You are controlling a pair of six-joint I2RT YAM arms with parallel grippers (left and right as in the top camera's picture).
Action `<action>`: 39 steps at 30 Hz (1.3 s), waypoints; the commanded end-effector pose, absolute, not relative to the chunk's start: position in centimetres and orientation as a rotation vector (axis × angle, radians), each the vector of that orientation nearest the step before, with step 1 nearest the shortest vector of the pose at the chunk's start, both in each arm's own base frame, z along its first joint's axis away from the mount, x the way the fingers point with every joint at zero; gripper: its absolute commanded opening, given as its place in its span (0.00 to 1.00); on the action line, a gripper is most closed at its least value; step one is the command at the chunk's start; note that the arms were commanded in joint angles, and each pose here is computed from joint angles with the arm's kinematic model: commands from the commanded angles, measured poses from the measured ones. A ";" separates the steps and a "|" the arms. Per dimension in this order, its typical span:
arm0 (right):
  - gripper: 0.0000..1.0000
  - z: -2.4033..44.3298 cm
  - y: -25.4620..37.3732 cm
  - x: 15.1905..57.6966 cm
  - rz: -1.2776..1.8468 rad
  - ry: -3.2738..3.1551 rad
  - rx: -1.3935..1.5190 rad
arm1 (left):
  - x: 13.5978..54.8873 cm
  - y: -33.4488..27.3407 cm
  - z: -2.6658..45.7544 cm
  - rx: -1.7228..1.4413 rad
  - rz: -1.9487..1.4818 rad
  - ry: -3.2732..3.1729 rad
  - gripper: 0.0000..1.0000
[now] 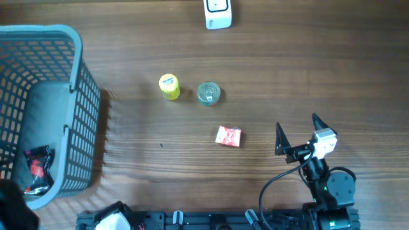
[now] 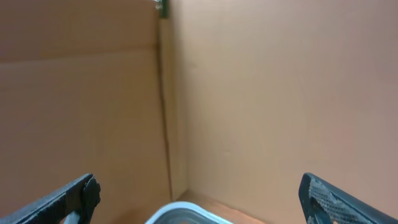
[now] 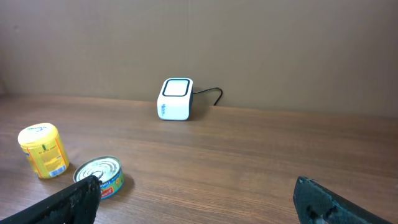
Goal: Scan the item barcode
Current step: 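Lower the left gripper into the basket toward the hex wrench package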
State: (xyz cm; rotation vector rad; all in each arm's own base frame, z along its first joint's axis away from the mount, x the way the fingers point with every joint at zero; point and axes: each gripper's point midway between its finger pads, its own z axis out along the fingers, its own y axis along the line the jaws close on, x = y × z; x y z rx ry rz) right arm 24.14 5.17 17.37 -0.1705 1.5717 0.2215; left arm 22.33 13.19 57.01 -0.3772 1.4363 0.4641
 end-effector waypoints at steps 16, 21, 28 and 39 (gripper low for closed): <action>1.00 17.5 5.1 24.2 0.209 1.566 -0.168 | 25.3 19.2 45.2 -0.543 0.674 1.602 1.00; 1.00 17.5 5.0 24.2 0.209 1.566 -0.168 | 27.6 21.8 35.8 -0.647 0.490 1.951 1.00; 1.00 17.5 5.0 24.2 0.209 1.566 -0.168 | 24.2 24.2 27.3 -0.953 0.230 2.178 1.00; 1.00 17.5 5.0 24.2 0.209 1.566 -0.168 | 21.7 23.6 24.9 -0.949 0.254 2.337 1.00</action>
